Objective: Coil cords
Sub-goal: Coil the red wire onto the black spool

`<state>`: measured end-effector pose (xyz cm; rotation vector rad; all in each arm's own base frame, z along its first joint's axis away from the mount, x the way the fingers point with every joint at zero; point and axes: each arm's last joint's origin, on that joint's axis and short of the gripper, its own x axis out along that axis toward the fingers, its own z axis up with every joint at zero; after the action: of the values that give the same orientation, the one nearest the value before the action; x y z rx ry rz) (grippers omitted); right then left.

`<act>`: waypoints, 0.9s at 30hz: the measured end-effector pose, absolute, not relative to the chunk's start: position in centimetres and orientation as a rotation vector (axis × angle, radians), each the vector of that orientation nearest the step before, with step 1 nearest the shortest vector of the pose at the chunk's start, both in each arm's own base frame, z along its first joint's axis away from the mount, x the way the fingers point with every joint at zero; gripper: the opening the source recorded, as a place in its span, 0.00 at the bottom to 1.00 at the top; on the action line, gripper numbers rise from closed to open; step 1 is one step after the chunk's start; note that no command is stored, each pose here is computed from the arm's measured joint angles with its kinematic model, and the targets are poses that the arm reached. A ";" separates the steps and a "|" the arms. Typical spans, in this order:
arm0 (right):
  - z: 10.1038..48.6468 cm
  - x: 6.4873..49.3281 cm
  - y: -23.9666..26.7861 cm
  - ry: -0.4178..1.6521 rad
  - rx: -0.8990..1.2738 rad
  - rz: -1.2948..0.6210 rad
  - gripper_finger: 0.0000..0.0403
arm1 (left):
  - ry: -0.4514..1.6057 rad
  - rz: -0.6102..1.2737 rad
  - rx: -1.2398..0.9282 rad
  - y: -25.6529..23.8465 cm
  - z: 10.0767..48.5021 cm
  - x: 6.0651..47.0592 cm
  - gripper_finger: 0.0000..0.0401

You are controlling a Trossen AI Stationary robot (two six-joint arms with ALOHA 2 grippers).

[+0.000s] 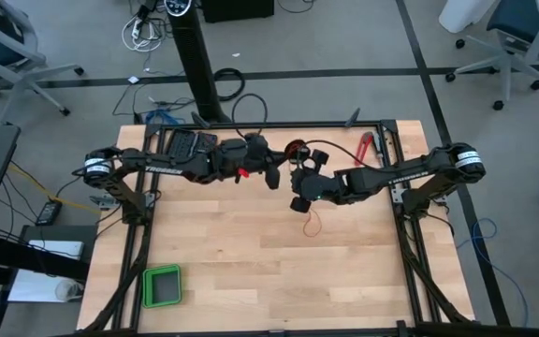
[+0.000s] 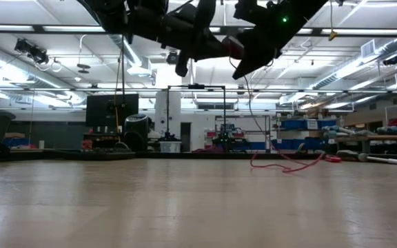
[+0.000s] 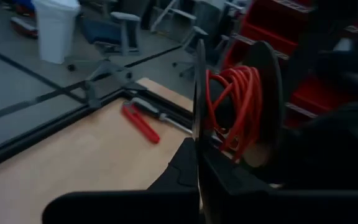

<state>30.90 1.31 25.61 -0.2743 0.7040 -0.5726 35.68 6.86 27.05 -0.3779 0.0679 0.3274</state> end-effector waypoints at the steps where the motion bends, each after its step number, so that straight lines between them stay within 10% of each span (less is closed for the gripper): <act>1: 25.5 30.8 1.3 0.716 -0.276 -0.574 0.00 | 0.063 0.317 -0.380 6.9 27.1 35.7 0.00; 27: 30.8 21.6 1.1 0.735 -0.205 -0.760 0.00 | 0.115 0.184 -0.347 7.6 27.1 35.4 0.00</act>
<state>21.62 1.13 30.76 -0.2054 0.7348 -0.7597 35.42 7.61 27.09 -0.3472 0.1150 0.1840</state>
